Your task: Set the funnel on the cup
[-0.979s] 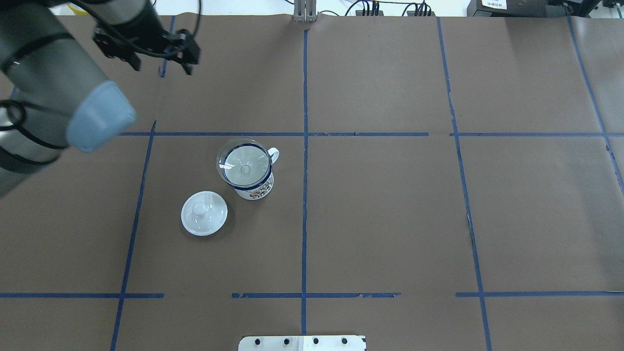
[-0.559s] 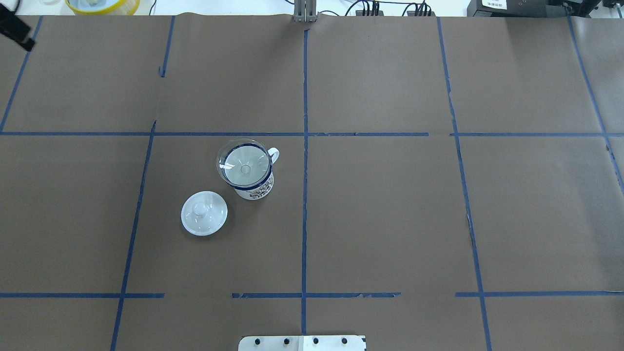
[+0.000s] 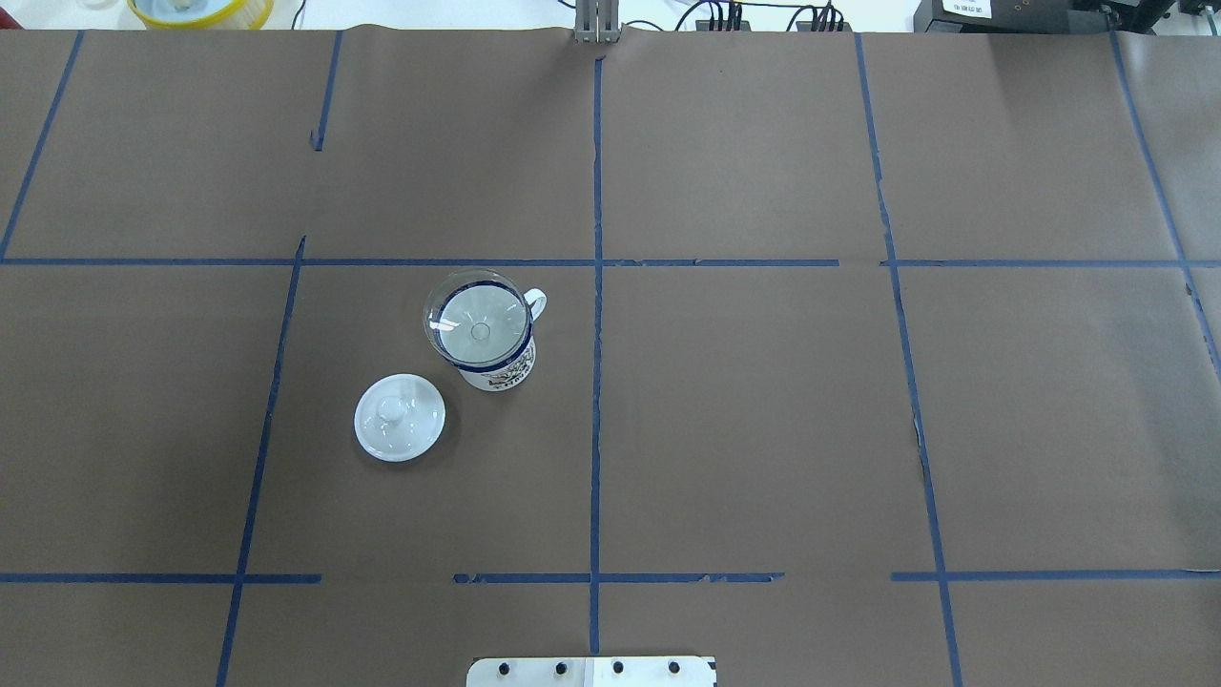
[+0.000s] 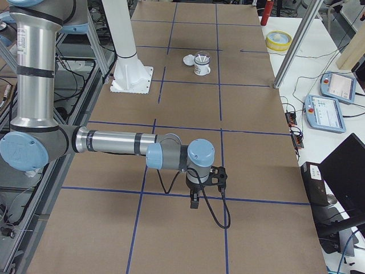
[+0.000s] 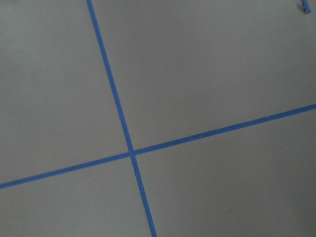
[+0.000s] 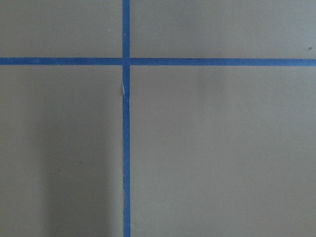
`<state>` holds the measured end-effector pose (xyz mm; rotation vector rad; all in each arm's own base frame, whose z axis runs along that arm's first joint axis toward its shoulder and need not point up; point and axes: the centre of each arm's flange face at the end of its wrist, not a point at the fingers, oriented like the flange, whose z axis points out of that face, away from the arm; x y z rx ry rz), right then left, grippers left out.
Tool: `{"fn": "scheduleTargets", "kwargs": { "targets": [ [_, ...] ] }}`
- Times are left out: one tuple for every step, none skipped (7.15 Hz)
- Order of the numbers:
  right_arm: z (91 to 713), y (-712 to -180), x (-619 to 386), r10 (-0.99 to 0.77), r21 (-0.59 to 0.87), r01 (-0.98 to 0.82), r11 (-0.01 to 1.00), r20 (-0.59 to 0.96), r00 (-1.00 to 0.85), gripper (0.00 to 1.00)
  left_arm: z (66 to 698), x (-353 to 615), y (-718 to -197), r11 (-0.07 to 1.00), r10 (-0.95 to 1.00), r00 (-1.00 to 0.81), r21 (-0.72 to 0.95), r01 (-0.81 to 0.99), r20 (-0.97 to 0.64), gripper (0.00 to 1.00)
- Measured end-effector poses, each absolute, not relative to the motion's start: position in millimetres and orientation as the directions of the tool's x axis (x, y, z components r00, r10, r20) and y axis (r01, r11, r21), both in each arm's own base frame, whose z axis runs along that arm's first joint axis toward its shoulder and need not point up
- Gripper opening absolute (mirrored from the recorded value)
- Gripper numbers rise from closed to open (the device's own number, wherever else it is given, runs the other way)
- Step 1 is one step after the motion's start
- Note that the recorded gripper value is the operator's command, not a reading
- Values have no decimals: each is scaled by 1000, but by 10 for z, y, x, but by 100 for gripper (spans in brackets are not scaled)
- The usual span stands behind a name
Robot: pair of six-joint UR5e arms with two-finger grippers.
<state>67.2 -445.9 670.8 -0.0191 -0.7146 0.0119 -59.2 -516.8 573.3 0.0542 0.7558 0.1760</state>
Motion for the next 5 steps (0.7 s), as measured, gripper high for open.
{"fn": "scheduleTargets", "kwargs": {
  "targets": [
    [6708,-4459,671,17,-22,-4,1000,655,755,100,5946,-604,-5020,987,159,713,86,-137,-683,100],
    [6708,-4459,672,17,-22,-4,1000,655,755,100,6070,-601,-4938,988,147,713,70,-136,-685,100],
    [6708,-4459,671,17,-22,-4,1000,655,755,100,6173,-597,-4902,989,133,714,51,-136,-688,100],
    [6708,-4459,671,17,-22,-4,1000,655,755,100,6252,-597,-4885,990,125,714,38,-137,-689,100],
    [6708,-4459,672,17,-22,-4,1000,655,755,100,6264,-595,-4897,989,128,715,39,-139,-688,100]
  ]
}}
